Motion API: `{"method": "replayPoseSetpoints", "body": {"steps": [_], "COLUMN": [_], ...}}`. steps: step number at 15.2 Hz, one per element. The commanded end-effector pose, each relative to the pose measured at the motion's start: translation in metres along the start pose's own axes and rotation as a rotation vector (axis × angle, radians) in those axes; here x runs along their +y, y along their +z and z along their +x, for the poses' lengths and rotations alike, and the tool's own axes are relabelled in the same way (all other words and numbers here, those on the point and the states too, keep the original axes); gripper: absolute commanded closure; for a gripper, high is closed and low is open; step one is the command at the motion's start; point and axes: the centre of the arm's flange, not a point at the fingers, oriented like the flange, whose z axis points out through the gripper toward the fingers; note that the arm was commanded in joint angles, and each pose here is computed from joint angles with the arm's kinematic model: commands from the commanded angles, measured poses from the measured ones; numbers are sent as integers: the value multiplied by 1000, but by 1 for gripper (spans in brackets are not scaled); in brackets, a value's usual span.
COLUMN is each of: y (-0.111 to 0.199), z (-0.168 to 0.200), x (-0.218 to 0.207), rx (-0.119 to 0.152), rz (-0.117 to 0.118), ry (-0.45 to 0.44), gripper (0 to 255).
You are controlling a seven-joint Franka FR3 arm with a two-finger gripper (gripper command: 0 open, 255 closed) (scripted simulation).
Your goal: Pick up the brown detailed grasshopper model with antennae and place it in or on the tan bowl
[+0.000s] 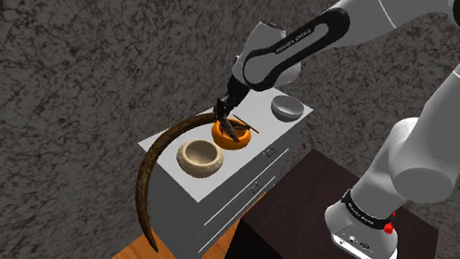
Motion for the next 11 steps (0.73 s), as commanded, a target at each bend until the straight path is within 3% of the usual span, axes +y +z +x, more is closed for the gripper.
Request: {"method": "replayPoseSetpoints", "body": {"steps": [1,5,11], "y": [2,7,38], "z": [2,3,-4], "x": [-28,-87,-84], "rx": [1,1,1], "rz": [0,0,0], "ry": [4,4,4], "gripper": [255,255,255]}}
